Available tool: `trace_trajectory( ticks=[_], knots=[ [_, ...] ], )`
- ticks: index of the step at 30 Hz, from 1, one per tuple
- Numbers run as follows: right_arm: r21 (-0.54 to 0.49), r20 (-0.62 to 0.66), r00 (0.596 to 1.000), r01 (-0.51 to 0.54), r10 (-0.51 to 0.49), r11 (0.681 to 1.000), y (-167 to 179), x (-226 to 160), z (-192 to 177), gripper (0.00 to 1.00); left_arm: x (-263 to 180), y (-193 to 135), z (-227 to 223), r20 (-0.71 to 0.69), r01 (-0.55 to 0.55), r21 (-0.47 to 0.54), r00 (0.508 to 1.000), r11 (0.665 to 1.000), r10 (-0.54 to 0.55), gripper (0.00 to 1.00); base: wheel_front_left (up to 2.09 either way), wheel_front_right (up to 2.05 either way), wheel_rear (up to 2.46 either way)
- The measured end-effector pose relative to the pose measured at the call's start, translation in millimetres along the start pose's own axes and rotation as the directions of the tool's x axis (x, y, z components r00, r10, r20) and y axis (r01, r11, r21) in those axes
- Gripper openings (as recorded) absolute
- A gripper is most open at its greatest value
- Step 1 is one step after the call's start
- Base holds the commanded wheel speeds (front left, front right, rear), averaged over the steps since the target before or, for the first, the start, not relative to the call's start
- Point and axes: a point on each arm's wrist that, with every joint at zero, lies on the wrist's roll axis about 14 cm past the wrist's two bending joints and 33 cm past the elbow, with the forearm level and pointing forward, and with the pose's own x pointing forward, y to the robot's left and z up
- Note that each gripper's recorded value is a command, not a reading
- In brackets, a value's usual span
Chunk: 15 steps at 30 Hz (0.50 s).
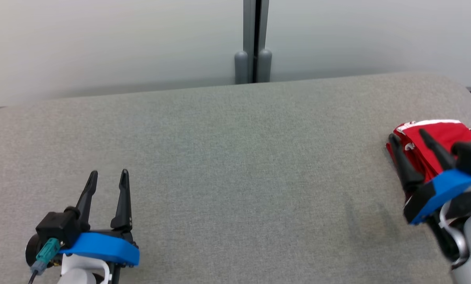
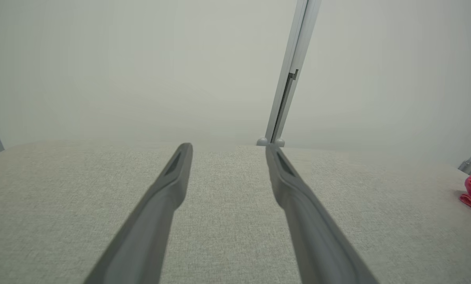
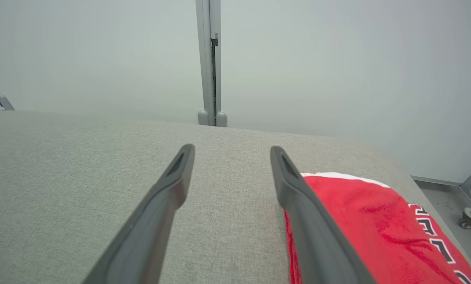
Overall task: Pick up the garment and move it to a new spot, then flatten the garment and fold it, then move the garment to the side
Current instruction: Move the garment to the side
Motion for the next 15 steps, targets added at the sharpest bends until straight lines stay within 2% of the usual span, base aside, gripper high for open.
trace_trajectory(
  ticks=[4,8,15],
  knots=[
    [0.073,0.103,0.995,-0.010,0.003,0.997,22.9,-16.0,2.8,1.00,-15.7,7.4,1.9,0.009,-0.036,-0.008,0.999,0.999,0.036,1.00,0.00,0.00,0.00],
    [0.119,0.087,0.996,-0.022,0.012,0.993,44.2,-26.4,-17.5,1.00,-27.8,12.8,0.2,0.007,-0.069,-0.018,0.998,0.997,0.069,1.00,0.00,0.00,0.00],
    [0.149,0.110,0.994,-0.017,0.001,0.989,55.8,-34.8,-22.8,1.00,-45.9,20.4,-5.8,-0.009,-0.102,-0.021,0.995,0.995,0.102,1.00,0.00,0.00,0.00]
  ],
)
